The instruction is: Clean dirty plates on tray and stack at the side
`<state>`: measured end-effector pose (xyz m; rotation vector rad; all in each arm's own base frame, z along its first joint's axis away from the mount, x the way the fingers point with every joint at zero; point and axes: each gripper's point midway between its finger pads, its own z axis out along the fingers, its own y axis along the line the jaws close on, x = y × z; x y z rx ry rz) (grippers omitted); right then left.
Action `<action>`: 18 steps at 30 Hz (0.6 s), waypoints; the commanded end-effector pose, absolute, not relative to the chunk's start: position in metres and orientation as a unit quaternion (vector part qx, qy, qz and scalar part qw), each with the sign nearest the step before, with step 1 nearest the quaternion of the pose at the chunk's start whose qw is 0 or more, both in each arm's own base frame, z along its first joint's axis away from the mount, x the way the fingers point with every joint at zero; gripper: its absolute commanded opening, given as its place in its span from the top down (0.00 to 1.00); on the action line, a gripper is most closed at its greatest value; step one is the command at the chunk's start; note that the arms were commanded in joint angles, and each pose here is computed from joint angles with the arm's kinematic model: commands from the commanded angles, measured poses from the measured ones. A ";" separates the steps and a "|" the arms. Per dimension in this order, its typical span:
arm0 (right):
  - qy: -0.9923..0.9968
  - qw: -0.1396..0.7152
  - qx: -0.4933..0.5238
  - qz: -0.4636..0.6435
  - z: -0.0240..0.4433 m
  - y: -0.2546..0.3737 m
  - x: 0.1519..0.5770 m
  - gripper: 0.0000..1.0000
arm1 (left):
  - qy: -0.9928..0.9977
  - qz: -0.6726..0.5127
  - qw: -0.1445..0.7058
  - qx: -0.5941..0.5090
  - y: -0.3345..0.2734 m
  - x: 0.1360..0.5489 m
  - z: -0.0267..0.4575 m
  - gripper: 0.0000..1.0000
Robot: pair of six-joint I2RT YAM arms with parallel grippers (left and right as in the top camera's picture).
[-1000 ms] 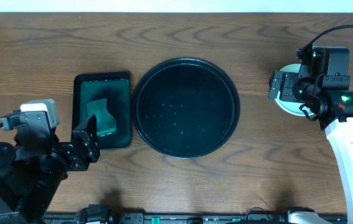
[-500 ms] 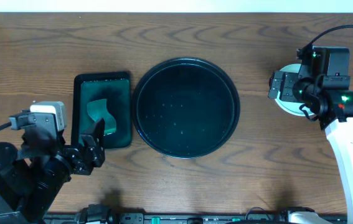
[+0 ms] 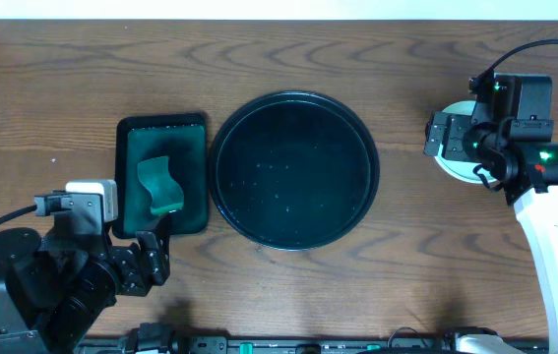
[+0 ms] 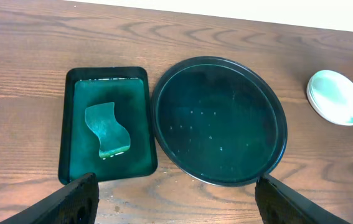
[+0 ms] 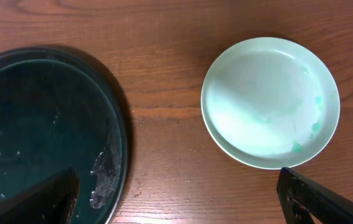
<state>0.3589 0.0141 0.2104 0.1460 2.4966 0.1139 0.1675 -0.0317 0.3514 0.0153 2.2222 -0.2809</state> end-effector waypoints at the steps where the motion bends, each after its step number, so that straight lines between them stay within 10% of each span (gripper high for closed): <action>1: 0.946 0.319 0.046 0.041 0.214 0.017 0.357 0.01 | 0.891 -0.101 0.443 0.017 -0.030 0.168 0.355 0.20; 18: 0.946 0.319 0.046 0.041 0.214 0.017 0.357 0.01 | 0.700 -0.102 0.703 0.072 -0.040 0.201 0.329 0.20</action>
